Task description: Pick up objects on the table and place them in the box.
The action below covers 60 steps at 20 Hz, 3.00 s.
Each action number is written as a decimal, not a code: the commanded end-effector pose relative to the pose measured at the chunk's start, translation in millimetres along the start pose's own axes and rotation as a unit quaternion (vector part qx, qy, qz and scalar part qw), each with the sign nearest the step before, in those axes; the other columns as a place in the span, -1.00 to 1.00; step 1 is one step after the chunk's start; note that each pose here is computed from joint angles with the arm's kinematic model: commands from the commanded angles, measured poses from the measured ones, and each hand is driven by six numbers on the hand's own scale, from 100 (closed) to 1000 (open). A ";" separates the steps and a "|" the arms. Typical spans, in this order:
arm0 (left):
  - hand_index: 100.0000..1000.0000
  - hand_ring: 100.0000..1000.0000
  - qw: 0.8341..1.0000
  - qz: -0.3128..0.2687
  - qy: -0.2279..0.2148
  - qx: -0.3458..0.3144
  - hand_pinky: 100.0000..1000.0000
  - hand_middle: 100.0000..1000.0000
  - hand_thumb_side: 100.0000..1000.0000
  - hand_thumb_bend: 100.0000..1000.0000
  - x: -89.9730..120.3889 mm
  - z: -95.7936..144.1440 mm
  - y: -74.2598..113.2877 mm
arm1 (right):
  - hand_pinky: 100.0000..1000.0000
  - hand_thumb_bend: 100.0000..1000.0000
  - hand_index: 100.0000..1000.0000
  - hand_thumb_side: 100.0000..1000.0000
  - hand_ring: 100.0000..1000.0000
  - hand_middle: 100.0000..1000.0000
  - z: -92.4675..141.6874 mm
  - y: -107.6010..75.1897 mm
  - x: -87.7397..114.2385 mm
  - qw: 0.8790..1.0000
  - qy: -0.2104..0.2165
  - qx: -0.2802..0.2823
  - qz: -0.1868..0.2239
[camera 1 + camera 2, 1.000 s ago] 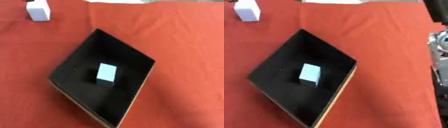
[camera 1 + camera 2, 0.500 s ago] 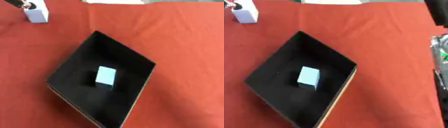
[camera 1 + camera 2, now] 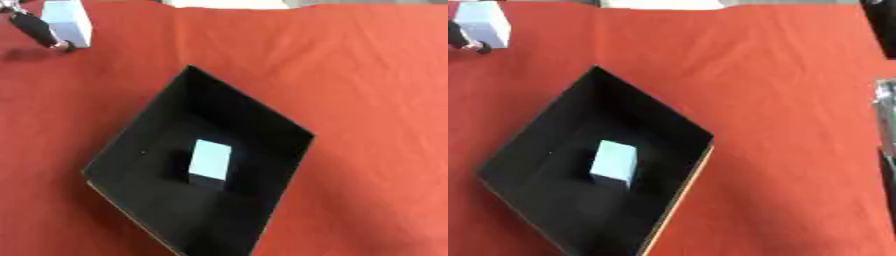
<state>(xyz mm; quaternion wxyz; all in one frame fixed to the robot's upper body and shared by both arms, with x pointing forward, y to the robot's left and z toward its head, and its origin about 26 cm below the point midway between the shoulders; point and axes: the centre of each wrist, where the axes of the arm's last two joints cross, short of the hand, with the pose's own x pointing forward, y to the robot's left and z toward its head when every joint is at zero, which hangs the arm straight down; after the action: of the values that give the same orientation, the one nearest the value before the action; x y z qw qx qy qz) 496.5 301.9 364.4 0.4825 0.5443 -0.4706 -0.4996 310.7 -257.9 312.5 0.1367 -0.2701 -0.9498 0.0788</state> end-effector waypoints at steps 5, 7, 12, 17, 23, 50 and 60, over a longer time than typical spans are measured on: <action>0.70 0.38 1.000 0.017 0.010 0.022 0.06 0.47 -0.87 -0.30 -10.4 3.9 16.9 | 0.49 -1.00 0.54 0.34 0.08 -0.11 -9.1 -8.1 5.7 1.000 -0.020 0.001 0.006; 0.61 0.20 1.000 0.022 0.005 0.012 -0.10 0.32 -0.91 -0.34 -10.4 3.2 14.9 | 0.49 -1.00 0.54 0.34 0.08 -0.11 -9.2 -8.3 5.7 1.000 -0.019 0.000 0.006; 0.39 -0.06 0.999 0.032 0.007 0.032 -0.37 0.03 -1.00 -0.40 -9.9 4.7 16.6 | 0.49 -1.00 0.54 0.33 0.09 -0.11 -8.1 -8.5 5.0 1.000 -0.017 0.000 0.006; 0.36 -0.10 0.998 0.036 0.002 0.048 -0.43 -0.01 -1.00 -0.46 -5.8 4.7 17.9 | 0.50 -1.00 0.54 0.32 0.09 -0.10 -6.6 -8.2 4.3 1.000 -0.015 0.000 0.007; 0.35 -0.11 0.995 0.015 -0.067 0.066 -0.45 -0.02 -1.00 -0.49 15.3 11.5 28.5 | 0.50 -1.00 0.54 0.31 0.09 -0.09 -0.1 -7.3 1.3 1.000 -0.008 0.001 0.010; 0.37 -0.06 0.867 -0.131 -0.474 0.076 -0.40 0.03 -1.00 -0.65 126.7 100.7 -44.2 | 0.50 -1.00 0.54 0.27 0.11 -0.06 19.1 -3.2 -5.9 1.000 0.014 -0.004 0.018; 0.39 -0.03 0.851 -0.099 -0.515 0.020 -0.36 0.07 -1.00 -0.67 144.3 146.5 -56.8 | 0.50 -1.00 0.54 0.28 0.11 -0.07 19.5 -3.1 -6.1 1.000 0.016 -0.009 0.016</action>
<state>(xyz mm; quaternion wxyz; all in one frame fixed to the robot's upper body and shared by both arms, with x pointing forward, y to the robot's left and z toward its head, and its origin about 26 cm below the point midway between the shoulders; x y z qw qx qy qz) 368.4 153.7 277.1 0.1166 0.2559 -0.6031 -0.7465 312.3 -263.7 285.6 0.1650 -0.2810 -0.9428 0.0704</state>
